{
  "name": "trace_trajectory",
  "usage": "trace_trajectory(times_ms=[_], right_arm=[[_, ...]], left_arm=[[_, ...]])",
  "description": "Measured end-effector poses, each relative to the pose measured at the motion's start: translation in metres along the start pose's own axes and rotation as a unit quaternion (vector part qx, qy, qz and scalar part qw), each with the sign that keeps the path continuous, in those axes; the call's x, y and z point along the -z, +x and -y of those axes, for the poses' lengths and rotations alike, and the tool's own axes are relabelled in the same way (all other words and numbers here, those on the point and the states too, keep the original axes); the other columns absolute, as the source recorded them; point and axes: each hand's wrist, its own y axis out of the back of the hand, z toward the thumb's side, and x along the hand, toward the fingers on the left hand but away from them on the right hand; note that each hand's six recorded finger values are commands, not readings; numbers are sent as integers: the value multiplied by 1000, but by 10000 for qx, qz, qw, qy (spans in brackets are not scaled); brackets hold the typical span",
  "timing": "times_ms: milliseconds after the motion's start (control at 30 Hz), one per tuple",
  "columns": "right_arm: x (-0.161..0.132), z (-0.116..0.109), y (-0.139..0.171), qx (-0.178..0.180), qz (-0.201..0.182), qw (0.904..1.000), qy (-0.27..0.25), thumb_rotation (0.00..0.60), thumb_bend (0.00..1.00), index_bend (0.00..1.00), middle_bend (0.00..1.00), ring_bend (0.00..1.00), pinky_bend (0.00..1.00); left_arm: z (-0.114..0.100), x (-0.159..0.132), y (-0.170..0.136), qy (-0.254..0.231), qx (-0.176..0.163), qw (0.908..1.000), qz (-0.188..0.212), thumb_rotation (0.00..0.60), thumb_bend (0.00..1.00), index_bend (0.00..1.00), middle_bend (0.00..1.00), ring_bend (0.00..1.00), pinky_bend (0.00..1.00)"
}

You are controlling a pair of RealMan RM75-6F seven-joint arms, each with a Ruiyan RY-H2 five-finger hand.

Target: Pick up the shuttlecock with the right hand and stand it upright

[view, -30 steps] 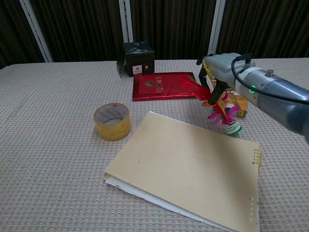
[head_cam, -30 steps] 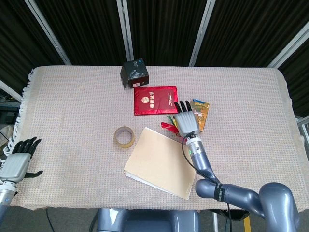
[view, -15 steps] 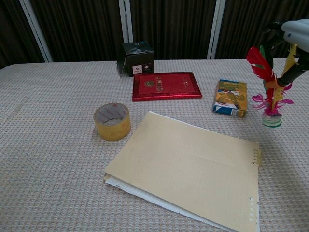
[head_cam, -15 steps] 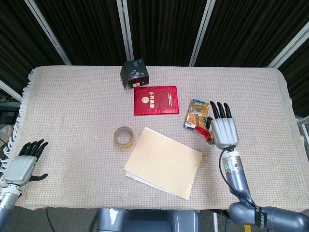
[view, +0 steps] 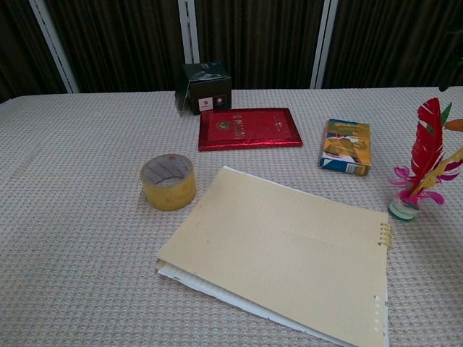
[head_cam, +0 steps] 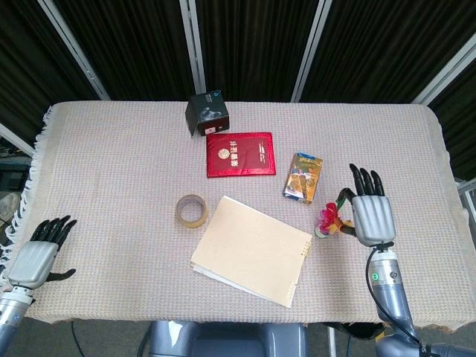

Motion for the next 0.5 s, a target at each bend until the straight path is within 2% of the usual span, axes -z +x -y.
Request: trace_trajectory(times_ms=[167,233,333,500], right_arm=[[8,-18,15,227,58,9997,-17,600,86,101,0,0,0],[11,-25,22,282,85,9996,2,600,71,41,0,0,0],[20,-39,38,323,166,9992,164,600,68,14,0,0,0],[50,-58,79,341,438,9968,576,600,68,11,0,0,0]], left_arm=[[-3,0,-1,-38,-43,10000,16,600,39,0,0,0,0],[-5,1,-1,-53,-72,10000,14,600,39,0,0,0,0],[-8,2,-1,-77,-128,9999,3,600,38,0,0,0,0],[-14,3,-3,-100,-286,9995,-8,600,37,0,0,0,0]])
